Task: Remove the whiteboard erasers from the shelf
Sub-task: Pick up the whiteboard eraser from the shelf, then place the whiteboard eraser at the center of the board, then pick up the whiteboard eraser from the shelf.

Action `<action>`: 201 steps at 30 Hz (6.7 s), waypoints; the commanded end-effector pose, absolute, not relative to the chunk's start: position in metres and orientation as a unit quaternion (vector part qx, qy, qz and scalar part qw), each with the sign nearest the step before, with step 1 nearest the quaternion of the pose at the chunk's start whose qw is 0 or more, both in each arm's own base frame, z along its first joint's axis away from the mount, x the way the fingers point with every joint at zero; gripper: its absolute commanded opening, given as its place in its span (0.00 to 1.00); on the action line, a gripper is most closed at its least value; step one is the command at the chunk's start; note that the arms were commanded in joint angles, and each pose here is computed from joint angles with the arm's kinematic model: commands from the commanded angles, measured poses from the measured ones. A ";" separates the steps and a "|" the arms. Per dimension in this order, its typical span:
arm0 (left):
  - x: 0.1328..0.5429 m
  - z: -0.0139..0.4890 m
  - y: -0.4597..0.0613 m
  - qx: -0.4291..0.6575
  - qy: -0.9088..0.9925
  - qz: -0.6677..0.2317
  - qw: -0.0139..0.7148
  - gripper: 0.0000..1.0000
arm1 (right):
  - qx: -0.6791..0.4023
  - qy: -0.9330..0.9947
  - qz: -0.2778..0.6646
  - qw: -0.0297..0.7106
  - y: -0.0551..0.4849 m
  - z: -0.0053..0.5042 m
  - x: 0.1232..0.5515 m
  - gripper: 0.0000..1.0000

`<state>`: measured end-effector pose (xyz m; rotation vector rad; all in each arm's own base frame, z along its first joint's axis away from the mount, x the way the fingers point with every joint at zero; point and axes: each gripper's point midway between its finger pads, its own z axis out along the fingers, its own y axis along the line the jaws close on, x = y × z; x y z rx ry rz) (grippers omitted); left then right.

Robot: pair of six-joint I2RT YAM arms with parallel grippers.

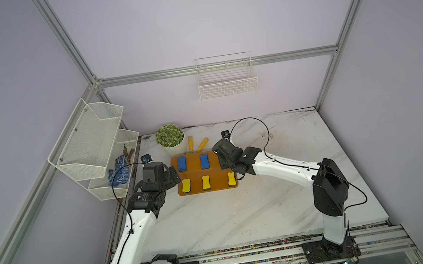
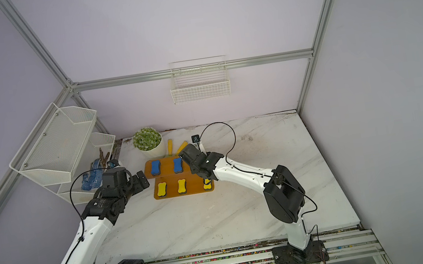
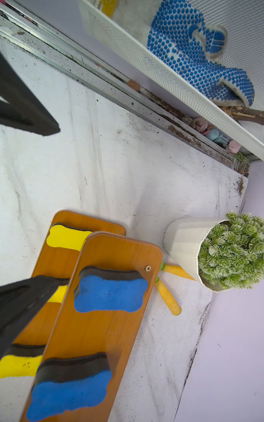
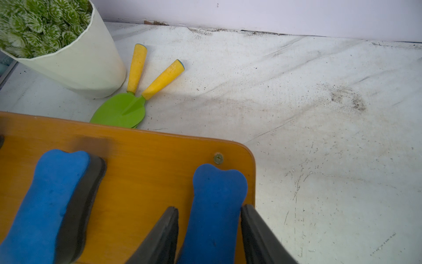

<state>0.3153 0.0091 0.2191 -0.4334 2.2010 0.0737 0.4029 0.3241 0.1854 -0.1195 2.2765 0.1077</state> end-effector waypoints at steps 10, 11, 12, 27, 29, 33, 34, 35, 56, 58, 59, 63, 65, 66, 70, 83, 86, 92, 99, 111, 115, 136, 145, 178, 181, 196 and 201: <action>0.319 0.228 0.013 -0.176 0.873 0.038 0.454 1.00 | -0.044 0.904 0.046 0.423 0.322 0.197 0.404 0.64; 0.319 0.228 0.012 -0.175 0.873 0.038 0.453 1.00 | -0.044 0.904 0.043 0.424 0.321 0.197 0.405 0.64; 0.320 0.228 0.012 -0.175 0.873 0.038 0.453 1.00 | -0.044 0.903 0.041 0.424 0.320 0.197 0.405 0.64; 0.319 0.230 0.014 -0.175 0.872 0.042 0.456 1.00 | -0.041 0.908 0.039 0.416 0.316 0.183 0.407 0.52; 0.319 0.230 0.014 -0.175 0.872 0.042 0.456 1.00 | -0.042 0.908 0.039 0.414 0.316 0.181 0.407 0.51; 0.320 0.229 0.013 -0.174 0.873 0.039 0.455 1.00 | -0.041 0.908 0.039 0.414 0.314 0.182 0.406 0.48; 0.320 0.229 0.012 -0.174 0.873 0.039 0.454 1.00 | -0.041 0.908 0.039 0.415 0.313 0.183 0.406 0.48; 0.321 0.229 0.012 -0.174 0.873 0.039 0.454 1.00 | -0.042 0.908 0.037 0.415 0.312 0.183 0.406 0.47; 0.320 0.242 -0.010 -0.142 0.874 0.006 0.465 0.97 | -0.017 0.886 0.047 0.460 0.253 0.237 0.362 0.30; 0.319 0.250 -0.017 -0.130 0.872 0.000 0.472 0.97 | -0.014 0.888 0.044 0.457 0.234 0.235 0.345 0.29; 0.318 0.254 -0.019 -0.127 0.870 -0.003 0.477 0.97 | -0.016 0.892 0.039 0.449 0.225 0.226 0.336 0.28; 0.313 0.263 -0.030 -0.117 0.866 -0.025 0.486 0.97 | -0.002 0.910 0.024 0.415 0.190 0.183 0.301 0.28; 0.311 0.267 -0.034 -0.111 0.865 -0.037 0.488 0.96 | 0.003 0.919 0.022 0.393 0.174 0.157 0.282 0.28; 0.310 0.269 -0.035 -0.107 0.864 -0.040 0.490 0.96 | 0.002 0.922 0.027 0.386 0.171 0.148 0.275 0.28; 0.307 0.280 -0.037 -0.096 0.858 -0.043 0.503 0.97 | 0.008 0.932 0.043 0.360 0.158 0.100 0.253 0.28; 0.312 0.269 -0.039 -0.079 0.855 -0.039 0.512 1.00 | 0.011 0.936 -0.009 0.352 0.142 0.046 0.264 0.33; 0.312 0.268 -0.036 -0.078 0.855 -0.027 0.512 1.00 | 0.022 0.935 -0.011 0.354 0.136 0.049 0.266 0.35; 0.313 0.261 -0.031 -0.080 0.856 -0.012 0.511 1.00 | 0.023 0.938 0.018 0.346 0.138 0.046 0.271 0.43; 0.311 0.262 -0.028 -0.082 0.853 -0.005 0.516 1.00 | 0.020 0.945 -0.002 0.325 0.136 0.045 0.272 0.47; 0.305 0.263 -0.029 -0.079 0.848 -0.017 0.524 1.00 | -0.009 0.933 0.090 0.350 0.171 0.091 0.266 0.46; 0.305 0.262 -0.029 -0.078 0.849 -0.016 0.522 1.00 | -0.011 0.937 0.109 0.331 0.190 0.080 0.262 0.42; 0.303 0.259 -0.027 -0.080 0.852 -0.011 0.517 1.00 | 0.020 0.947 0.042 0.318 0.165 0.051 0.258 0.40; 0.303 0.258 -0.026 -0.081 0.853 -0.008 0.516 1.00 | 0.019 0.947 0.041 0.318 0.162 0.052 0.256 0.40; 0.338 0.286 -0.129 -0.065 0.903 -0.114 0.408 0.82 | 0.020 0.903 0.128 0.410 0.237 0.201 0.338 0.34; 0.344 0.274 -0.153 -0.056 0.917 -0.112 0.380 0.81 | 0.032 0.901 0.123 0.414 0.210 0.198 0.339 0.34; 0.389 0.224 -0.168 -0.064 0.945 -0.016 0.320 0.72 | 0.062 0.889 0.151 0.427 0.144 0.186 0.336 0.34; 0.398 0.221 -0.168 -0.062 0.947 -0.009 0.315 0.67 | 0.063 0.888 0.156 0.428 0.140 0.184 0.336 0.34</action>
